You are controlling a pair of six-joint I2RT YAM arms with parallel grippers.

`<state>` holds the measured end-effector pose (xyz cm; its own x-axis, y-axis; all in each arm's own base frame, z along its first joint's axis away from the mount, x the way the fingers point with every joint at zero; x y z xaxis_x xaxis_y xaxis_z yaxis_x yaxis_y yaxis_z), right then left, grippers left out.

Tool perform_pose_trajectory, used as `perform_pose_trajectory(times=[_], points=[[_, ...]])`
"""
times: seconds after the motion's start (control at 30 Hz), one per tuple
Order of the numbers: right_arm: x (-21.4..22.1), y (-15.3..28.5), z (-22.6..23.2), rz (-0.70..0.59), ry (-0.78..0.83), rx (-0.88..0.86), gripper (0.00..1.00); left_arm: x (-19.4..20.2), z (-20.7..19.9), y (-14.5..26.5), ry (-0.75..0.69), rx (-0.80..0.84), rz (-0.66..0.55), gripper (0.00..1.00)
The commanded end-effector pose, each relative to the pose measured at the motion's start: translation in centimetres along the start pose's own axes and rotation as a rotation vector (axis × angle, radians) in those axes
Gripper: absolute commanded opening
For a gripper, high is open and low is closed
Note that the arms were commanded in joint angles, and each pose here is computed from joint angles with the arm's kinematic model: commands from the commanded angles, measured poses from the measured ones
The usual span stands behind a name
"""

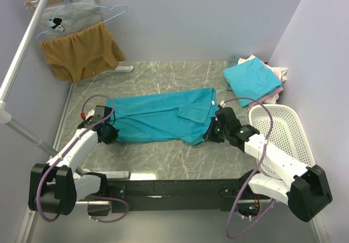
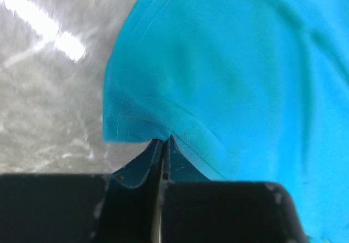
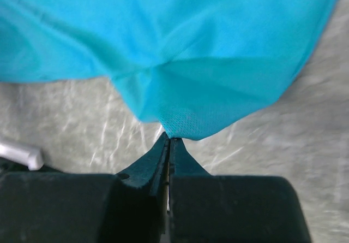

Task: Fold and stack the t-shirts
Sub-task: Fold the other side of the tshirt into a rectangle

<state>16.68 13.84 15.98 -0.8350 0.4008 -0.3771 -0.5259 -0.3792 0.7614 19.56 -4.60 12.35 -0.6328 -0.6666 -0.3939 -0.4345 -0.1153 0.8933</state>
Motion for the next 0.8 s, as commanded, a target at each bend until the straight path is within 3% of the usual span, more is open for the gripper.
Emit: perform_pose_trajectory(times=[0.0, 0.37, 0.6, 0.77], points=[[-3.8, 0.4, 0.6, -0.126, 0.030, 0.048, 0.00, -2.5, -1.3, 0.7, -0.069, -0.018, -0.090, 0.07], [-9.5, -2.2, -0.3, -0.141, 0.018, 0.086, 0.00, -4.6, -3.8, -2.1, -0.203, -0.070, -0.051, 0.06], [-14.4, -5.0, 0.8, -0.122, 0.043, 0.082, 0.00, -7.9, -7.0, -4.3, -0.273, -0.096, -0.074, 0.02], [-17.5, -7.9, 0.9, -0.089, 0.043, 0.121, 0.00, -9.6, -8.6, -6.4, -0.321, -0.140, -0.071, 0.13]])
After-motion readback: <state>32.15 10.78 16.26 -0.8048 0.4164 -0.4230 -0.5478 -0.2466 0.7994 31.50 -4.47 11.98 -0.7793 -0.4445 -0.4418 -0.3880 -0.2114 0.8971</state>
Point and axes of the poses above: each gripper's point midway between its finger pads, its own y axis back along the fingers, its own z axis along the line the jaws close on, x = y × z, the point moved 9 cm from there along y, back along the fingers, and after that the axes turned 8 degrees about -y, right-handed, at the moved point
